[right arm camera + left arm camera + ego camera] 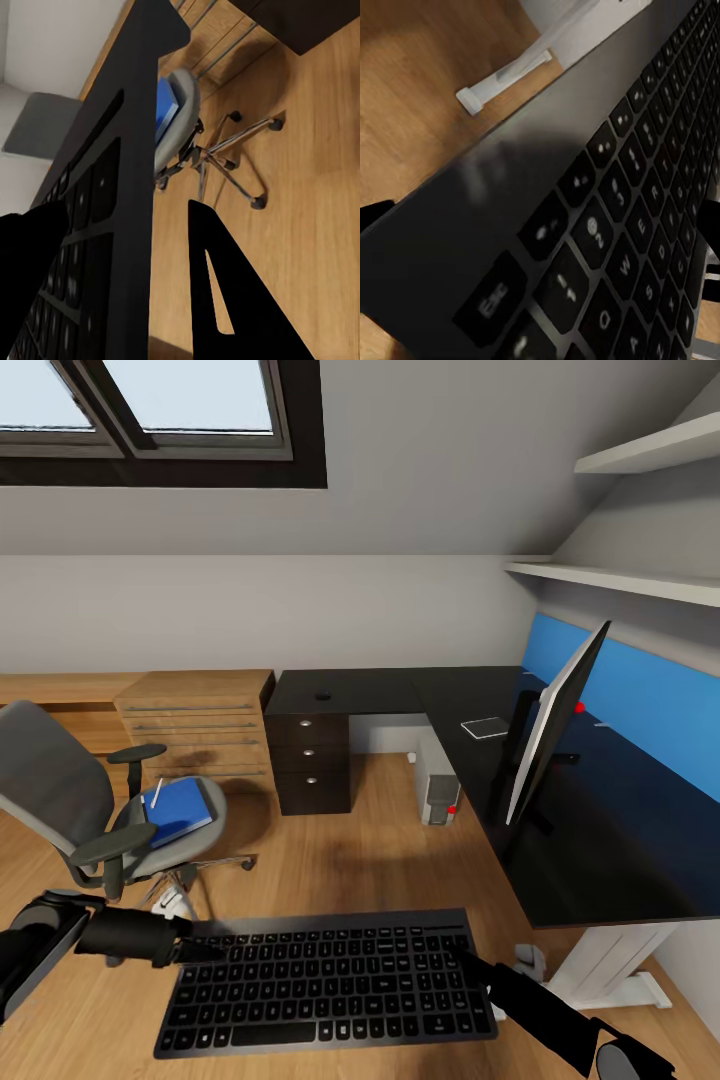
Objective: In the bedroom, organize the workspace by keeping the computer under the desk, ensuring the monitor is on the desk, placing the keyboard on the desk next to the monitor, placing the mouse on the desk next to the keyboard, moving the folder from the swivel chair onto the desk next to the mouse, stacking the notebook on top of the folder with the pen on top of the notebook, and positioning the swivel chair next to the desk.
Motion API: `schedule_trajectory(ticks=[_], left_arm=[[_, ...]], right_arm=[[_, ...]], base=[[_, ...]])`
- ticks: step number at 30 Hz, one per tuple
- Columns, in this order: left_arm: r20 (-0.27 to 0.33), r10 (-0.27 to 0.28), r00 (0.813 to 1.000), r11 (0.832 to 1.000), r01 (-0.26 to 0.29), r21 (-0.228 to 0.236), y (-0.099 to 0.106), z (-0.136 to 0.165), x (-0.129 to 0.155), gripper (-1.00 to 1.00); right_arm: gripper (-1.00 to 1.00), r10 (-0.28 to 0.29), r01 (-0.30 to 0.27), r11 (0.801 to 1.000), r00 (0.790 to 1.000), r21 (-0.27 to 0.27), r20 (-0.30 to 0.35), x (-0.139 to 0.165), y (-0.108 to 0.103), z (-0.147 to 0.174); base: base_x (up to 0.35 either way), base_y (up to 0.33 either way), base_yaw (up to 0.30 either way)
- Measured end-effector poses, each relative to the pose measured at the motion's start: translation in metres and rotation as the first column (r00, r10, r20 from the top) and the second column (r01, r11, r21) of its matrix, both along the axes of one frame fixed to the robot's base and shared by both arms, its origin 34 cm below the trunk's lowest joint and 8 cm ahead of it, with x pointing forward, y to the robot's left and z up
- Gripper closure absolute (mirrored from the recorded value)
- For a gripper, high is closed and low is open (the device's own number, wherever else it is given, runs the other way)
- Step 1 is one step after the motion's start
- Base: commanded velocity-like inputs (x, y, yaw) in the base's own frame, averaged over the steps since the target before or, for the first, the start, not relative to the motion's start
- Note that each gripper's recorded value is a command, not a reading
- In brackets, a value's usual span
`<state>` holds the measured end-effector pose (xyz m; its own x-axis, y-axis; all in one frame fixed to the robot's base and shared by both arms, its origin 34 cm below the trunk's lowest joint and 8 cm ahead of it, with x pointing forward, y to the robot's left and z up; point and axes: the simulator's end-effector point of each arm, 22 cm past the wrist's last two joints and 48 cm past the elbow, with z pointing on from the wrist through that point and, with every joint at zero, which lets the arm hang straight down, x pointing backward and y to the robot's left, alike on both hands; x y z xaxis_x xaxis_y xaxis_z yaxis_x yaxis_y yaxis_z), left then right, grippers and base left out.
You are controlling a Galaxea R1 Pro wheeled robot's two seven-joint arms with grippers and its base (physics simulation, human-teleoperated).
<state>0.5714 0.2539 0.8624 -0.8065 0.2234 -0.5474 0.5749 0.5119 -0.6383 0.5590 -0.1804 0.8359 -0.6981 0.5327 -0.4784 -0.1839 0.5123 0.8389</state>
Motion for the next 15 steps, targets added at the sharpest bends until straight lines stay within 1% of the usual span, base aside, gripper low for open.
schedule_trajectory(ticks=[6, 12, 15], left_arm=[[0.025, 0.039, 0.999, 0.999, -0.039, -0.006, 0.014, 0.011, 0.011, -1.00], [0.033, 0.059, 0.998, 0.998, -0.060, 0.013, 0.029, 0.014, 0.014, -1.00], [0.042, 0.079, 0.996, 0.997, -0.080, 0.018, 0.038, 0.017, 0.017, -1.00]], right_arm=[[1.00, -0.001, 0.001, 1.000, 1.000, -0.016, 0.003, 0.000, -0.002, -0.002], [1.00, -0.007, 0.007, 1.000, 1.000, -0.018, 0.003, 0.001, -0.004, -0.002], [1.00, -0.011, 0.011, 1.000, 1.000, -0.020, 0.004, 0.002, -0.007, -0.002]], base=[[0.000, 0.000, 0.000], [0.000, 0.000, 0.000], [0.000, 0.000, 0.000]])
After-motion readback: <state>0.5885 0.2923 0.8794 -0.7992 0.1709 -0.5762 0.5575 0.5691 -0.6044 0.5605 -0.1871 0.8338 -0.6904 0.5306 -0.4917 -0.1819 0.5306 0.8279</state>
